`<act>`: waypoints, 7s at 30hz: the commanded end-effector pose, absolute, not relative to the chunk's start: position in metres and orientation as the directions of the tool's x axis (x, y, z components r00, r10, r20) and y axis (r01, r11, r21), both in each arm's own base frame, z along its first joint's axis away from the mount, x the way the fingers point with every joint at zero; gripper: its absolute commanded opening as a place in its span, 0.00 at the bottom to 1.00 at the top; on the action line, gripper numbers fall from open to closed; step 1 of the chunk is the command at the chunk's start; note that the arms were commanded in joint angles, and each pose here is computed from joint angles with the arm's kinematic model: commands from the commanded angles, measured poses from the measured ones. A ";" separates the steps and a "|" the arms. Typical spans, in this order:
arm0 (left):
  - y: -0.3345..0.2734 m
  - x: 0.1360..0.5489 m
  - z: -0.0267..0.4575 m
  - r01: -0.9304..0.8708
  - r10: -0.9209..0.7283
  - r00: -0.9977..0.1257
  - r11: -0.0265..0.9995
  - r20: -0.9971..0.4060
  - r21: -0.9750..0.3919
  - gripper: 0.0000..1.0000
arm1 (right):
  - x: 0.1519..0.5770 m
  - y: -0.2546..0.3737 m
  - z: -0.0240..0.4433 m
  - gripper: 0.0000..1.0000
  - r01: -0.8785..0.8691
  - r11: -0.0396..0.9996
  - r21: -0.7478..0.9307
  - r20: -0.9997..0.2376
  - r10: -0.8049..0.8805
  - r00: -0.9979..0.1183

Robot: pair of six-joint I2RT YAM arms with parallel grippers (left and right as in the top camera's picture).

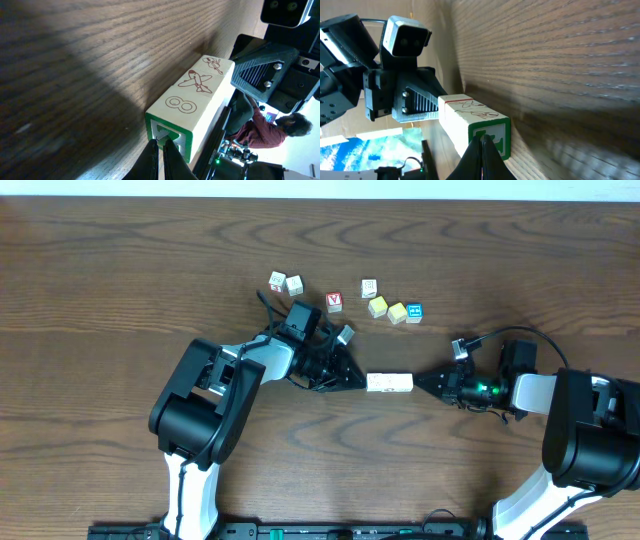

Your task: Lift 3 blocks

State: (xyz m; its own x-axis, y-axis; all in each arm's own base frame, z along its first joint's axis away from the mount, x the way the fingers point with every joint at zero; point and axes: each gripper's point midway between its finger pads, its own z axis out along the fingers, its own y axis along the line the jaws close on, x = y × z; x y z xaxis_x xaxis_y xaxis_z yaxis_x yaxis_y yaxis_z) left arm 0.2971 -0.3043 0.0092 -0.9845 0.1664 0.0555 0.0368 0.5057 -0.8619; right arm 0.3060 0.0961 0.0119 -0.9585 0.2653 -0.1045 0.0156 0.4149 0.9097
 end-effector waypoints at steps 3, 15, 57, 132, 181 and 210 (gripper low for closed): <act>-0.305 0.293 0.010 0.041 0.191 -0.980 0.469 0.057 -0.882 0.07 | 0.301 0.108 0.006 0.01 0.032 0.434 0.900 -0.080 0.236 -0.968; -0.306 0.293 0.011 0.042 0.193 -0.980 0.466 0.055 -0.884 0.07 | 0.300 0.112 0.007 0.01 0.042 0.429 0.902 -0.066 0.233 -0.970; -0.299 0.287 0.002 -0.043 0.156 -0.977 0.523 0.145 -0.851 0.07 | 0.299 0.115 0.011 0.01 0.208 0.361 0.909 0.101 0.292 -0.951; -0.297 0.290 0.017 -0.007 0.149 -0.983 0.540 0.103 -0.842 0.07 | 0.300 0.133 0.023 0.01 0.146 0.380 0.913 0.052 0.246 -0.968; -0.299 0.288 0.031 0.015 0.166 -0.983 0.516 0.083 -0.856 0.07 | 0.302 0.142 0.030 0.01 0.115 0.355 0.928 0.037 0.220 -0.975; -0.296 0.291 0.050 0.065 0.156 -0.987 0.534 0.023 -0.843 0.07 | 0.305 0.148 0.058 0.01 0.033 0.345 0.938 -0.040 0.204 -0.978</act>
State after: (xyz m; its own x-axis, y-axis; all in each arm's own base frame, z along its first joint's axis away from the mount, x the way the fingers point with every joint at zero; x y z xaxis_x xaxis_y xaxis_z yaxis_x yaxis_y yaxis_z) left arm 0.2969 -0.2845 0.0417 -0.9929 0.1072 0.0508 0.0196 0.5708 -0.8209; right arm 0.3200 0.1211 0.0351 -0.9519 0.3001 -0.0618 0.0843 0.4505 0.8888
